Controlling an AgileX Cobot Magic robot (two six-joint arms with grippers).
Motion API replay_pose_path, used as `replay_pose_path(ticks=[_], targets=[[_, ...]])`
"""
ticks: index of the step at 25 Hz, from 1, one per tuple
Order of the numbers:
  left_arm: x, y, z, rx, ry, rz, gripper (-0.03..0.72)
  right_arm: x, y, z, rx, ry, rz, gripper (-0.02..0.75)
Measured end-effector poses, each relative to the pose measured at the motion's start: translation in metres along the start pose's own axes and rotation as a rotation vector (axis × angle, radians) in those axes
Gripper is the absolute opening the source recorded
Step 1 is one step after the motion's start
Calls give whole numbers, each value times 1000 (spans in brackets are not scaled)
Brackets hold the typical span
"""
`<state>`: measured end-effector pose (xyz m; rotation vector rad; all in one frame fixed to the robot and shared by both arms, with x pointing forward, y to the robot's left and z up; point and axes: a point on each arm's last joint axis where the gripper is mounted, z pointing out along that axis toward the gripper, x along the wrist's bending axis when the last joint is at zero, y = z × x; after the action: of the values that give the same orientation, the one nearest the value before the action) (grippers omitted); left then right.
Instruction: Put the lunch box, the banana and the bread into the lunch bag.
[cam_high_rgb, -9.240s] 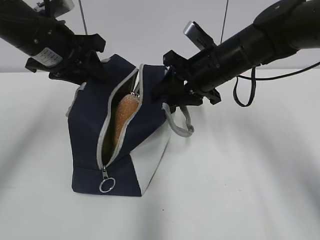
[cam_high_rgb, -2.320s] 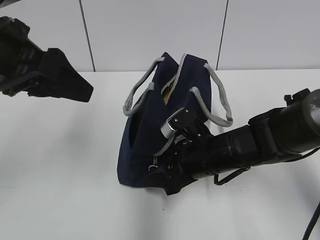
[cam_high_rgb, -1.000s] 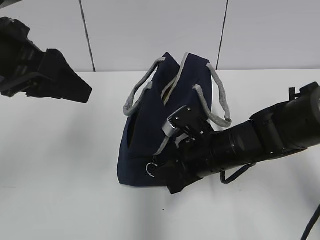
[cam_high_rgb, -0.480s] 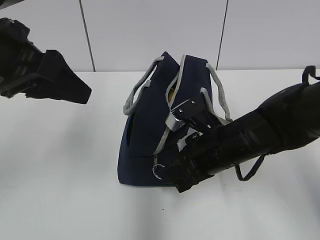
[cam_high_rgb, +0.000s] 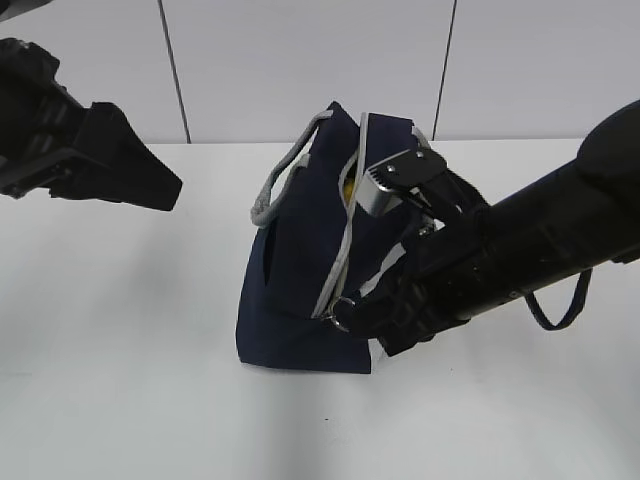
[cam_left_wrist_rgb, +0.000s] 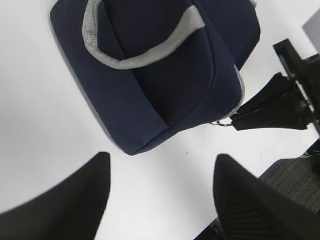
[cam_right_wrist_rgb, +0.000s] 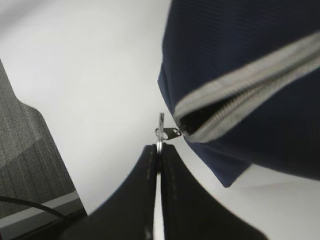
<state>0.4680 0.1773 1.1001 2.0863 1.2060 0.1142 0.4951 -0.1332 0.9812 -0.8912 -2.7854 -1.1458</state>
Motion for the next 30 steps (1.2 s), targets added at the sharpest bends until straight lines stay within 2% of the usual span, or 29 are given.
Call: replay_pose_path(ticks=[7, 18, 23, 30], targets=[[0, 0, 0, 0, 0, 0, 445, 13, 17, -34, -93, -53, -56, -16], [-1, 0, 0, -3, -8, -6, 445, 9, 51, -60, -132, -143, -96, -16], [-5, 2, 0, -22, -51, 24, 445, 8, 65, -70, -149, -175, -109, -16], [-13, 7, -1, -88, -141, 115, 445, 6, 82, -82, -206, -225, -129, -16]])
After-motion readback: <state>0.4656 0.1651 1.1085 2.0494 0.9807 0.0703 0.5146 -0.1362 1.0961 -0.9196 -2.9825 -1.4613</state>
